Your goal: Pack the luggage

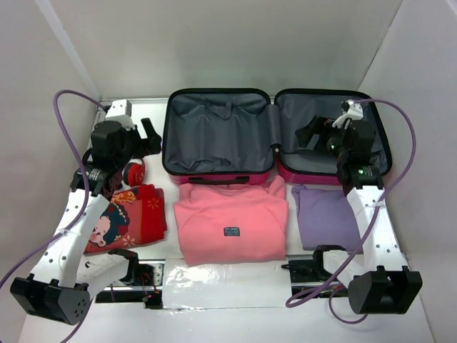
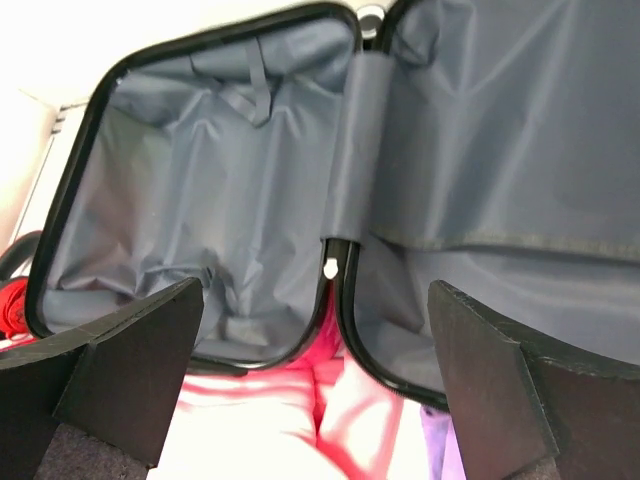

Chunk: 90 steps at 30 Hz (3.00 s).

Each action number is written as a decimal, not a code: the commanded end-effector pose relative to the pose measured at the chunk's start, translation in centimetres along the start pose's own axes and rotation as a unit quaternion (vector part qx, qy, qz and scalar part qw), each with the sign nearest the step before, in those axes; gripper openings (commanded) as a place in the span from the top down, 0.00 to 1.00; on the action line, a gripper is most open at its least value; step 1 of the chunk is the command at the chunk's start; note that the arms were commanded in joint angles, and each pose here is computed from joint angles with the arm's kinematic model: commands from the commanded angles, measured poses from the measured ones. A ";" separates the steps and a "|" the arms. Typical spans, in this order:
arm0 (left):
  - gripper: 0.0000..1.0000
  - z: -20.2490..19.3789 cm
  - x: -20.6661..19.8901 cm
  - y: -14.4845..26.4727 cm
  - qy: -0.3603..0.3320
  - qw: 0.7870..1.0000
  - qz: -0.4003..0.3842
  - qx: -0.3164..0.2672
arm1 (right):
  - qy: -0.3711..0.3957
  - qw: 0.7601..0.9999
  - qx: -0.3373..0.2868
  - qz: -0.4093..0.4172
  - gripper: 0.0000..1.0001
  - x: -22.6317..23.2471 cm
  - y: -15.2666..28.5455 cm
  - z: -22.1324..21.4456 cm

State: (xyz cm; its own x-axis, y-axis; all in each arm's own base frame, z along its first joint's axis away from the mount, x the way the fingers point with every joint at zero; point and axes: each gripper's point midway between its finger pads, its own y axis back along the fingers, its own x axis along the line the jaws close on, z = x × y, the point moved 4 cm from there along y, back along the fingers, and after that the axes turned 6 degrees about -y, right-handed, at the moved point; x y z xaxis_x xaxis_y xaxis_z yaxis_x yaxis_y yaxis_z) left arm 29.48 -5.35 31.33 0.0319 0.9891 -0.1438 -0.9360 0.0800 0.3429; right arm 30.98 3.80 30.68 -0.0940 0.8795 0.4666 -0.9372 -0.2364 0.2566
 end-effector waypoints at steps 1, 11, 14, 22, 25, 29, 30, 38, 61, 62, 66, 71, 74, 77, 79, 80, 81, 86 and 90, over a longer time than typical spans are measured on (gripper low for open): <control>0.01 -0.8 0.3 0.3 0.000 1.000 0.012 0.023 | -0.008 1.000 0.006 0.007 0.00 0.1 0.8 -1.2; 0.01 -9.3 -5.7 4.9 0.115 0.952 -0.196 0.206 | -0.088 0.986 0.140 0.025 0.00 -0.4 3.2 -9.4; 0.01 -13.4 -6.7 5.7 0.166 0.932 -0.195 0.256 | -0.120 0.973 0.193 0.038 0.00 -0.5 4.3 -12.9; 0.01 -20.0 -7.3 5.7 0.213 0.918 -0.135 0.304 | -0.168 0.956 0.240 0.004 0.00 -2.6 5.9 -19.1; 0.01 -22.3 -7.4 5.3 0.202 0.919 -0.129 0.315 | -0.173 0.950 0.259 -0.003 0.00 -3.3 6.2 -21.2; 0.01 -25.0 -7.1 5.2 0.191 0.916 -0.114 0.335 | -0.179 0.943 0.280 0.001 0.01 -4.2 6.1 -23.7; 0.01 -25.2 -6.9 4.9 0.190 0.919 -0.109 0.328 | -0.181 0.941 0.285 -0.001 0.01 -4.4 6.2 -24.1; 0.01 -27.7 -6.7 4.3 0.195 0.925 -0.117 0.304 | -0.183 0.937 0.299 -0.011 0.05 -5.3 5.4 -25.9; 0.39 -31.3 -6.2 2.7 0.174 0.941 -0.077 0.280 | -0.164 0.915 0.369 -0.024 0.75 -5.5 5.7 -33.0; 0.49 -31.5 -6.1 2.7 0.172 0.940 -0.074 0.284 | -0.160 0.914 0.373 -0.020 0.92 -5.3 5.8 -33.1; 1.00 -30.3 -7.2 3.0 0.156 0.944 -0.105 0.270 | -0.153 0.916 0.370 -0.008 1.00 -4.4 6.2 -32.7; 1.00 -26.4 -8.6 4.2 0.118 0.953 -0.162 0.229 | -0.164 0.929 0.330 0.034 1.00 -1.2 5.9 -28.8; 1.00 -22.7 -9.2 5.2 0.100 0.958 -0.187 0.195 | -0.160 0.940 0.293 0.068 1.00 1.3 5.7 -25.2; 1.00 -19.2 -10.2 6.0 0.076 0.958 -0.230 0.153 | -0.151 0.949 0.258 0.096 1.00 3.7 5.6 -21.1; 1.00 -16.2 -11.6 7.1 0.071 0.950 -0.280 0.119 | -0.136 0.958 0.223 0.121 1.00 5.9 5.6 -17.3; 1.00 -15.1 -12.1 7.3 0.059 0.948 -0.294 0.107 | -0.132 0.959 0.211 0.136 1.00 7.0 5.9 -15.9; 1.00 -12.1 -12.9 8.2 0.066 0.944 -0.313 0.082 | -0.131 0.960 0.202 0.143 1.00 7.8 5.9 -14.6; 1.00 -3.4 -14.1 9.7 0.036 0.951 -0.307 0.023 | -0.104 0.970 0.110 0.192 1.00 13.5 5.4 -3.8; 1.00 6.5 -14.2 9.6 0.019 0.964 -0.251 -0.086 | -0.071 0.977 0.059 0.191 1.00 16.5 2.4 2.5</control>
State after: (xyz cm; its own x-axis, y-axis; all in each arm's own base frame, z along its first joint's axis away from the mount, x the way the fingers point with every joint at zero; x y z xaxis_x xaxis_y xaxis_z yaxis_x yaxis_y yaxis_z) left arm 20.50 -18.93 34.91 0.4670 0.7982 -0.3804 -0.7702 0.5785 0.2685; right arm 24.65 16.56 34.97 -0.2762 0.6414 0.7157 -0.7193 -0.6319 0.2887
